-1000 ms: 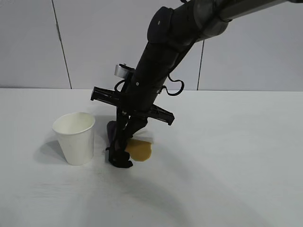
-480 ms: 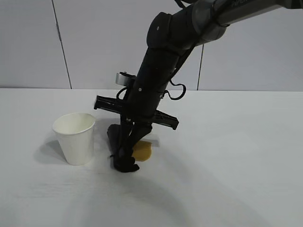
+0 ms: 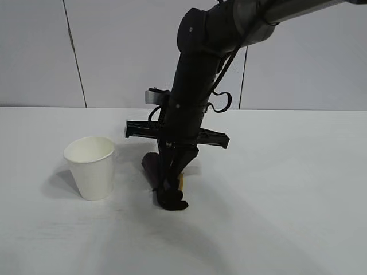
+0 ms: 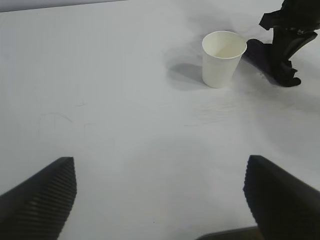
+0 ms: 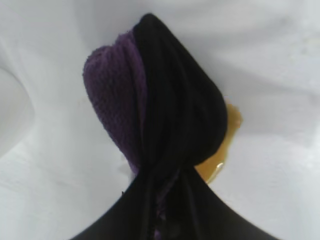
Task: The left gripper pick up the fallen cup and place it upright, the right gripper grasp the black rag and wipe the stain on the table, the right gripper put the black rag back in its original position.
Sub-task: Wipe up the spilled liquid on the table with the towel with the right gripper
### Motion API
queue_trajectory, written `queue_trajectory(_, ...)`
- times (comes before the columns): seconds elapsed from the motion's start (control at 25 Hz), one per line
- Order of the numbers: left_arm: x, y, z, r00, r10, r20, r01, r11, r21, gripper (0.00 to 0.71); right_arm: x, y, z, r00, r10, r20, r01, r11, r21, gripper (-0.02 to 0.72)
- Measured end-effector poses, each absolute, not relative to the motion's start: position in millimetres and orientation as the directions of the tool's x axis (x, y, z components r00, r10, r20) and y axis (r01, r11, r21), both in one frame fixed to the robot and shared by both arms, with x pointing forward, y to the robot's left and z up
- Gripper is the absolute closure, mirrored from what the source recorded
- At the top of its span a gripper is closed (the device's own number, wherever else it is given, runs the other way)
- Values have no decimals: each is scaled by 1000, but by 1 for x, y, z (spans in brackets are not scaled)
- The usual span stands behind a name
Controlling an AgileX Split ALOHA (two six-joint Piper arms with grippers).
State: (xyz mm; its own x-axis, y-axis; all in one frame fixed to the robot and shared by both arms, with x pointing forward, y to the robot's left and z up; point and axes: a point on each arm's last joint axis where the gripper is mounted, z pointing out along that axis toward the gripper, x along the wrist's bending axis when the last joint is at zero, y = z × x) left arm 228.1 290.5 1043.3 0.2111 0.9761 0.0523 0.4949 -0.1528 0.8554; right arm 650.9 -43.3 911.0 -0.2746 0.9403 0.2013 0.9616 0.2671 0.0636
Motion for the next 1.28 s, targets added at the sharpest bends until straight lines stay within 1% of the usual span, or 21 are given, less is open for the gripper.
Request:
queue_trajectory(0.12,228,291,1043,211,976,52,495,-153,855,53,654,-46,915,-286,946,155,958,277,78,632)
queue_trajectory(0.28,228,291,1043,211,976,52,495,-153,855,53,655,-52,915,-302,949,86,952,297,70,632)
queue_trajectory(0.56,228,291,1043,211,976,52,495,-153,855,53,655,-53,915,-304,950,74,952,299,70,632)
queue_trajectory(0.68,228,291,1043,211,976,52,495,-153,855,53,654,-52,915,-294,951,99,955,289,65,632)
queue_trajectory(0.92,228,291,1043,211,976,52,495,-153,855,53,652,-40,916,-244,942,229,970,238,57,632)
queue_trajectory(1.04,228,291,1043,211,976,52,495,-153,855,53,652,-36,915,-233,932,277,973,223,67,632)
queue_trajectory(1.16,228,291,1043,211,976,52,495,-153,855,53,653,-33,908,-225,926,303,974,218,59,632)
queue_trajectory(1.28,228,291,1043,211,976,52,495,-153,855,53,653,-33,902,-227,929,293,974,223,48,632)
